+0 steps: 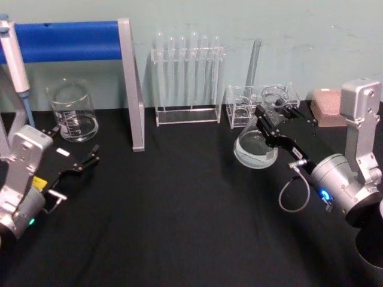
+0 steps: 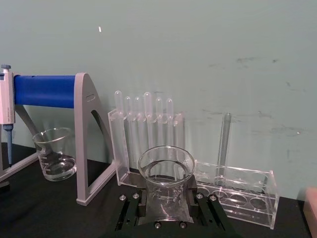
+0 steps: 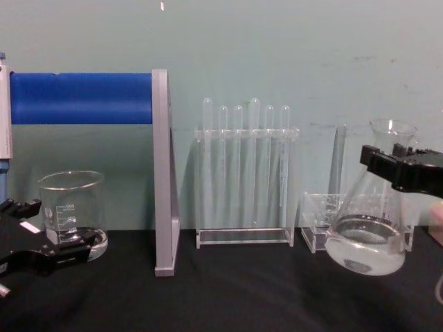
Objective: Grasp the erlenmeyer flask with one hand, shake it three times, then place it back.
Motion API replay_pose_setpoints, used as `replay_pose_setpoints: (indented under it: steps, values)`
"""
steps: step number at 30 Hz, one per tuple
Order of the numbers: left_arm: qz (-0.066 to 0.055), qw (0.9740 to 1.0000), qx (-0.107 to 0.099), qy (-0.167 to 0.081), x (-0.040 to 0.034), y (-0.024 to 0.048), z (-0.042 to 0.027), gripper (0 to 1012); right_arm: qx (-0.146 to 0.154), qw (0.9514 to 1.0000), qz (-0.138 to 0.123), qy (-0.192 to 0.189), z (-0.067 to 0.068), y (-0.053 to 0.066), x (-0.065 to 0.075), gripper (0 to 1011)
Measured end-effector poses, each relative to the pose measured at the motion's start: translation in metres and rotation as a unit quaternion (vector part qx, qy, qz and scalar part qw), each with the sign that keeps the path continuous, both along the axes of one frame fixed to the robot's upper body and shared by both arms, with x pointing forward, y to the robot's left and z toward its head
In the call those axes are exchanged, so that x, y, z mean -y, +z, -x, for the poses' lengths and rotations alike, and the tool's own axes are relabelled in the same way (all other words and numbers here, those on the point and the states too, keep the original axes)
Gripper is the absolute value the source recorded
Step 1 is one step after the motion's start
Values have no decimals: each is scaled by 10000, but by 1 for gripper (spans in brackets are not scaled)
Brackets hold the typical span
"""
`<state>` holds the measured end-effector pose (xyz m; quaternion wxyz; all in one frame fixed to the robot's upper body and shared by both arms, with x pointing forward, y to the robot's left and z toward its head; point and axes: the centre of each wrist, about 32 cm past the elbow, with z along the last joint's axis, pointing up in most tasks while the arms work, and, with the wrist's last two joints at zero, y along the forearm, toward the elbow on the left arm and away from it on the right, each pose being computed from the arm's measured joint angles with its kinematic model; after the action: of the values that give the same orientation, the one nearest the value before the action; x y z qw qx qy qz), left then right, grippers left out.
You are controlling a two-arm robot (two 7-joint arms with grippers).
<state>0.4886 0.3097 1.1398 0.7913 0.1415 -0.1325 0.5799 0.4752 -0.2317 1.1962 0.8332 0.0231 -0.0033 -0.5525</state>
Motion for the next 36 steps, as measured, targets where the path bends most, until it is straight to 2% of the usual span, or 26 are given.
replay_pose_setpoints:
  steps: [5,10,12,15,18,19,25,27,30,33,34,36]
  values:
    - [0,10000,0,0,0,0,0,1001,12,9999,30,139,6,-6,-41,449]
    - [0,10000,0,0,0,0,0,1001,37,9988,61,483,18,-15,-129,449]
    - [0,10000,0,0,0,0,0,1001,63,9972,82,743,37,-19,-196,449]
    - [0,10000,0,0,0,0,0,1001,86,9924,131,1218,76,-24,-296,449]
    - [0,10000,0,0,0,0,0,1002,81,9887,175,1489,103,-32,-342,449]
    - [0,10000,0,0,0,0,0,1001,72,9854,202,1688,124,-38,-378,449]
    - [0,10000,0,0,0,0,0,1001,47,9764,247,2145,167,-48,-459,449]
    - [0,10000,0,0,0,0,0,1001,45,9753,249,2192,167,-46,-465,450]
    - [0,10000,0,0,0,0,0,1001,67,9746,245,2225,164,-43,-470,449]
    - [0,10000,0,0,0,0,0,1001,78,9761,237,2160,157,-46,-462,449]
    - [0,10000,0,0,0,0,0,1001,96,9793,223,2010,143,-44,-439,449]
    - [0,10000,0,0,0,0,0,1001,111,9823,210,1860,128,-40,-416,449]
